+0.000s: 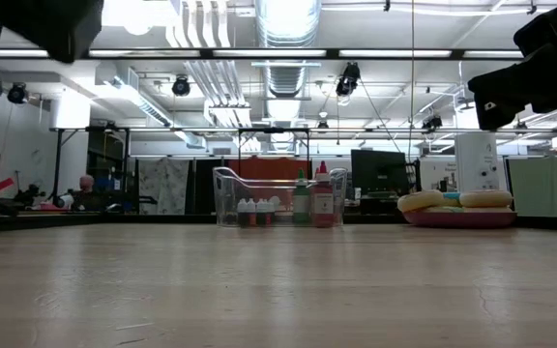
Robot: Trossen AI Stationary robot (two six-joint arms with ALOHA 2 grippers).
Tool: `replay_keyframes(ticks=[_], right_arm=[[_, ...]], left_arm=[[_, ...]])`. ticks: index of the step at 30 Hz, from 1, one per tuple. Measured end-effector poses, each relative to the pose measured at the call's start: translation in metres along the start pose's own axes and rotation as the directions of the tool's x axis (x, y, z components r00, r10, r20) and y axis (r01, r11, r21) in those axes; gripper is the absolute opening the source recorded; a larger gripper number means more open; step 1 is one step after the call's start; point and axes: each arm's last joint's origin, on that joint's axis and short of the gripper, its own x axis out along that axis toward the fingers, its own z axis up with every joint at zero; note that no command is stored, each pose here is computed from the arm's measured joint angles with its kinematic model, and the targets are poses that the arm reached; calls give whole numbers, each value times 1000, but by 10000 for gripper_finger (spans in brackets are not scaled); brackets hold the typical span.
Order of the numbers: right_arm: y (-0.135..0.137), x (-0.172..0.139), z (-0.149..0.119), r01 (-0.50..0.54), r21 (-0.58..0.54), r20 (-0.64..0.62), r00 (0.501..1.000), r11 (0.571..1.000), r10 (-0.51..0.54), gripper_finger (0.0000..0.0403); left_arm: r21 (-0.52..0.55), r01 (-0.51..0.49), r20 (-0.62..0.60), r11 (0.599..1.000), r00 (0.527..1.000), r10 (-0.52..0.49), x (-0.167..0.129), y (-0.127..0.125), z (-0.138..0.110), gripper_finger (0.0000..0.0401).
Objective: Pick & Place food coloring
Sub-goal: Put the small red food coloring bottle into the transparent bin
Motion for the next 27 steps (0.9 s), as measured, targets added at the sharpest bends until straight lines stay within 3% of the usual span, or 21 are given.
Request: replay_keyframes(ticks=[17,27], right_arm=[[0,0,0,0,0,0,1000,1000,0,9],[0,0,0,-1,0,0,1000,1000,1,9]], left_arm=[[221,-33,77,975,997,16,-62,28,14,31],[249,-41,127,968,992,9,-83,56,55,32]])
